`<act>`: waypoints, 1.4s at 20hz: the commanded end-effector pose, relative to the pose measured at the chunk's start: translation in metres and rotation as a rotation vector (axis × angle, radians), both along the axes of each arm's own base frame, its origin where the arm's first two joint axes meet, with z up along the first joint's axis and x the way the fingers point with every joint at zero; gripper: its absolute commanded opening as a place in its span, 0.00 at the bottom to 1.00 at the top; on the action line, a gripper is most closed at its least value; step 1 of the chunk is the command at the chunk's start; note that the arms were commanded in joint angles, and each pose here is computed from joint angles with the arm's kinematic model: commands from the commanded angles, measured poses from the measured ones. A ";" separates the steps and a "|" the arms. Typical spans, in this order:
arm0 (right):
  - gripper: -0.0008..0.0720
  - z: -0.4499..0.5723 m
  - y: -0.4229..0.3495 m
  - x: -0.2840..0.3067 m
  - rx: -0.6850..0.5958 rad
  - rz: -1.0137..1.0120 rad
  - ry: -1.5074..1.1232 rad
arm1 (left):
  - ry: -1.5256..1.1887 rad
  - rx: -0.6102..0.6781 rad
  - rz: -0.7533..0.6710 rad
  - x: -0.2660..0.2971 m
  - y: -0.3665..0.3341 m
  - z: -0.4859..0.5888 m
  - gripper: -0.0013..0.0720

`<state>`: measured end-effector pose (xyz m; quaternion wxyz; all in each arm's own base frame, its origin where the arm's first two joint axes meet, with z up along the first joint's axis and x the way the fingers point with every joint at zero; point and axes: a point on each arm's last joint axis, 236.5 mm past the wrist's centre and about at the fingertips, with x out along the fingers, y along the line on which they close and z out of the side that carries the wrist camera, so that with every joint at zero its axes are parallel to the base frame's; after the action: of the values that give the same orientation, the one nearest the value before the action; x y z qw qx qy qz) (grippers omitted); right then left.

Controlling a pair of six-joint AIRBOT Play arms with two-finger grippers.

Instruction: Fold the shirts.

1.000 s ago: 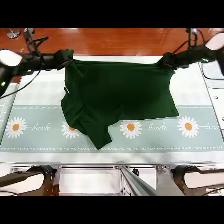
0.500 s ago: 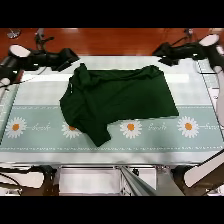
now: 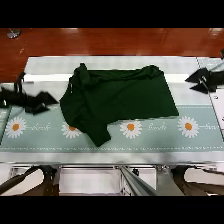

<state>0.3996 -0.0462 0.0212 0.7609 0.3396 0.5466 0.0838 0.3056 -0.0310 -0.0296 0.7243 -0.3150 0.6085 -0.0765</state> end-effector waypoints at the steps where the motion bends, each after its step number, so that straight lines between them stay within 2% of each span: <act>1: 0.87 -0.025 0.031 -0.049 0.079 -0.077 -0.079 | 0.007 -0.152 0.157 -0.057 -0.032 -0.029 0.98; 5: 0.87 -0.037 0.060 -0.080 0.142 -0.062 -0.077 | -0.023 -0.231 0.282 -0.060 -0.045 -0.042 0.98; 8: 0.87 -0.038 0.064 -0.083 0.156 -0.059 -0.071 | -0.105 -0.268 0.274 -0.050 -0.058 -0.040 0.98; 18: 0.87 -0.036 0.092 -0.074 0.160 -0.023 -0.076 | -0.185 -0.104 0.227 -0.026 -0.092 -0.068 0.97; 19: 0.87 -0.034 0.089 -0.070 0.162 -0.044 -0.087 | -0.185 -0.104 0.226 -0.023 -0.092 -0.068 0.92; 20: 0.87 -0.030 0.082 -0.066 0.158 -0.065 -0.098 | -0.189 -0.106 0.222 -0.020 -0.093 -0.065 0.46; 21: 0.87 -0.025 0.071 -0.060 0.150 -0.091 -0.114 | -0.213 -0.104 0.211 -0.014 -0.093 -0.059 0.09; 25: 0.87 -0.025 0.008 -0.067 0.045 -0.190 -0.089 | -0.306 -0.133 0.112 0.007 -0.103 -0.025 0.07; 28: 0.87 -0.078 -0.030 -0.115 -0.127 -0.206 0.168 | -0.333 -0.150 0.089 0.014 -0.108 -0.011 0.07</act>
<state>0.3212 -0.0383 -0.0230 0.7671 0.3911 0.5081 0.0221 0.3123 -0.1331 -0.0556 0.7874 -0.3857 0.4665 -0.1168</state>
